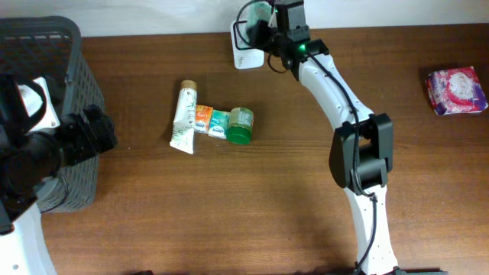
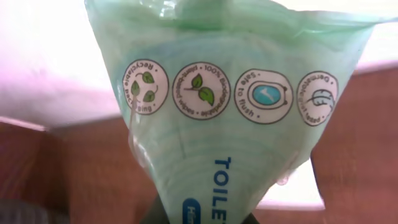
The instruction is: Scan the item barcode
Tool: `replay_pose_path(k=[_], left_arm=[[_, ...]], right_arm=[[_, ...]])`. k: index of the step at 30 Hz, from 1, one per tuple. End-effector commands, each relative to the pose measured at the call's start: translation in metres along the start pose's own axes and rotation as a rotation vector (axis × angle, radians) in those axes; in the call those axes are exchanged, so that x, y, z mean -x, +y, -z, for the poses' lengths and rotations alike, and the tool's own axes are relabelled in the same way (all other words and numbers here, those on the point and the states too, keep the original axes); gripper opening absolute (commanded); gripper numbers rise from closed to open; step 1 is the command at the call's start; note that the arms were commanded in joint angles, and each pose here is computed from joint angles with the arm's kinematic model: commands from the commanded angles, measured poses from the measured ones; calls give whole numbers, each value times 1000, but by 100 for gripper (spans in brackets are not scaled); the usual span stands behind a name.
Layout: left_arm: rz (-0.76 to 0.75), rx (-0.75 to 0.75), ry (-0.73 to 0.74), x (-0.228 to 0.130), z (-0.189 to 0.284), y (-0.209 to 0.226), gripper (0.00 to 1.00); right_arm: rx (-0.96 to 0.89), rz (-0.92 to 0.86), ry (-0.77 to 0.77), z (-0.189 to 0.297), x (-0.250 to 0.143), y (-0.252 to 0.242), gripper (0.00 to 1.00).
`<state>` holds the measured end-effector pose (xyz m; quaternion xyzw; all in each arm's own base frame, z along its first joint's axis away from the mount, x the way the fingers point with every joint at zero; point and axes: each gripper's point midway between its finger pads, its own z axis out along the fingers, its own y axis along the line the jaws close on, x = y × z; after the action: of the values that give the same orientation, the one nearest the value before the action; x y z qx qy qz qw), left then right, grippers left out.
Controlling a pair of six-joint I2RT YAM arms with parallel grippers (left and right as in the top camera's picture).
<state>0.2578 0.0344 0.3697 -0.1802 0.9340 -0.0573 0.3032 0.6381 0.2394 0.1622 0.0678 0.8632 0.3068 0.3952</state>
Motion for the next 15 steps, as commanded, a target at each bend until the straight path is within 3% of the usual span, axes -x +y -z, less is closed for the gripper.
replay_pose_path(k=[1, 11, 15], left_arm=[[14, 3, -1, 0, 0, 1, 99], [14, 3, -1, 0, 0, 1, 99], [13, 3, -1, 0, 0, 1, 99]], right_arm=[[-26, 26, -64, -10, 5, 4, 4], [-38, 34, -35, -30, -15, -11, 4], [-61, 64, -37, -9, 9, -15, 4]])
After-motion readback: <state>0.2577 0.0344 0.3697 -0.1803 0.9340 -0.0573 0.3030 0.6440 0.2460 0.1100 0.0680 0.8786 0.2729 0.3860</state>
